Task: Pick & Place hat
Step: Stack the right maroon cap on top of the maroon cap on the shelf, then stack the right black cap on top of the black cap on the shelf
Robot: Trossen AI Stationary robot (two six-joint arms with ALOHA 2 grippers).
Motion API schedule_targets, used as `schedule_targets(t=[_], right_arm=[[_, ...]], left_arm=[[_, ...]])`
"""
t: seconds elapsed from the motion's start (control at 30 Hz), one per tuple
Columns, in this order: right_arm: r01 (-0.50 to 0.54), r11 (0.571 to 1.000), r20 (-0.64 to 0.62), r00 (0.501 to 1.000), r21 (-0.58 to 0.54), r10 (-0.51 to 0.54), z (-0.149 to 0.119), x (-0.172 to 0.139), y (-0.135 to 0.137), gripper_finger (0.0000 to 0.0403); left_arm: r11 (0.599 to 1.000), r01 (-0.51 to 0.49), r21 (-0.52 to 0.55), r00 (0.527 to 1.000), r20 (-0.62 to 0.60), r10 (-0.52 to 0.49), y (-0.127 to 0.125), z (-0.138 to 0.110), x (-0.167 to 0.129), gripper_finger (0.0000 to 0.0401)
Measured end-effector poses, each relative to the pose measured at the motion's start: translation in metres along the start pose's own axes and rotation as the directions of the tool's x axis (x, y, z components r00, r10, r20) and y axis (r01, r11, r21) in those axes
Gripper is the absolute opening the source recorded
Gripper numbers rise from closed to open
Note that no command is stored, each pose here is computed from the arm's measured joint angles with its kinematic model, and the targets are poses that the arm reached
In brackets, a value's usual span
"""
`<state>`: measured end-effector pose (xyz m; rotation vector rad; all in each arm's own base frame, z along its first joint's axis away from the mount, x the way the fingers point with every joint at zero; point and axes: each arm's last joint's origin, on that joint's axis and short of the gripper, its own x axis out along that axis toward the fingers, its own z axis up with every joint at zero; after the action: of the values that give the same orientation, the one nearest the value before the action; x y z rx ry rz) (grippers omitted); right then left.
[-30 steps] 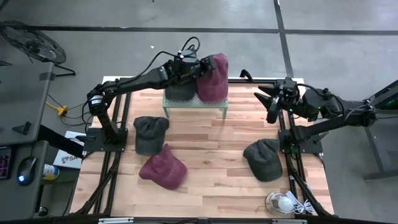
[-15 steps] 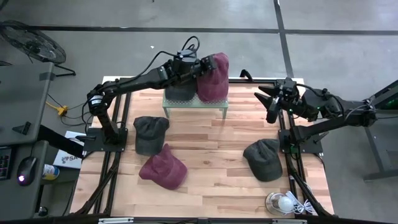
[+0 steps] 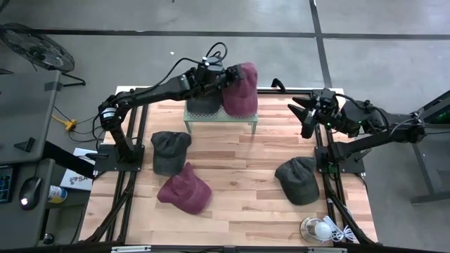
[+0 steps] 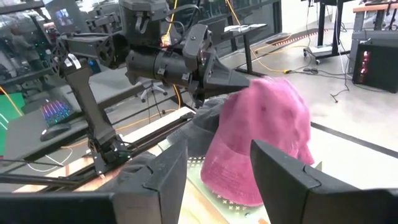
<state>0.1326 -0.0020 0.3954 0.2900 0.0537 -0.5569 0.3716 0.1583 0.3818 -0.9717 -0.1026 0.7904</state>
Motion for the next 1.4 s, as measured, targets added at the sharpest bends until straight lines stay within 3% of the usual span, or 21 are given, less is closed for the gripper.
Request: schedule_targets(t=[0.37, 0.63, 0.87, 1.13, 1.4], right_arm=[[0.005, 1.000, -0.022, 1.000, 0.027, -0.004, -0.002, 0.000, -0.001, 0.0170], [-0.009, 0.999, -0.101, 0.995, 0.051, 0.014, -0.011, 0.004, 0.000, 0.0170], [-0.058, 0.995, -0.176, 0.982, 0.082, 0.072, -0.018, 0.009, 0.005, 0.0170], [-0.056, 0.993, -0.242, 0.967, 0.105, 0.080, -0.024, 0.011, 0.006, 0.0170], [-0.082, 0.987, -0.317, 0.940, 0.140, 0.123, -0.030, 0.010, 0.006, 0.0170]], left_arm=[[0.999, 0.005, 0.037, 1.000, -0.004, -0.005, 0.000, 0.000, 0.000, 0.0138], [0.987, 0.096, 0.126, 0.994, 0.047, -0.102, -0.015, 0.017, -0.021, 0.0146], [0.935, 0.215, 0.283, 0.974, 0.013, -0.228, -0.029, 0.032, -0.047, 0.0146], [0.860, 0.284, 0.424, 0.955, -0.045, -0.293, -0.042, 0.028, -0.075, 0.0146], [0.800, 0.313, 0.512, 0.950, -0.160, -0.269, -0.049, 0.014, -0.103, 0.0147]])
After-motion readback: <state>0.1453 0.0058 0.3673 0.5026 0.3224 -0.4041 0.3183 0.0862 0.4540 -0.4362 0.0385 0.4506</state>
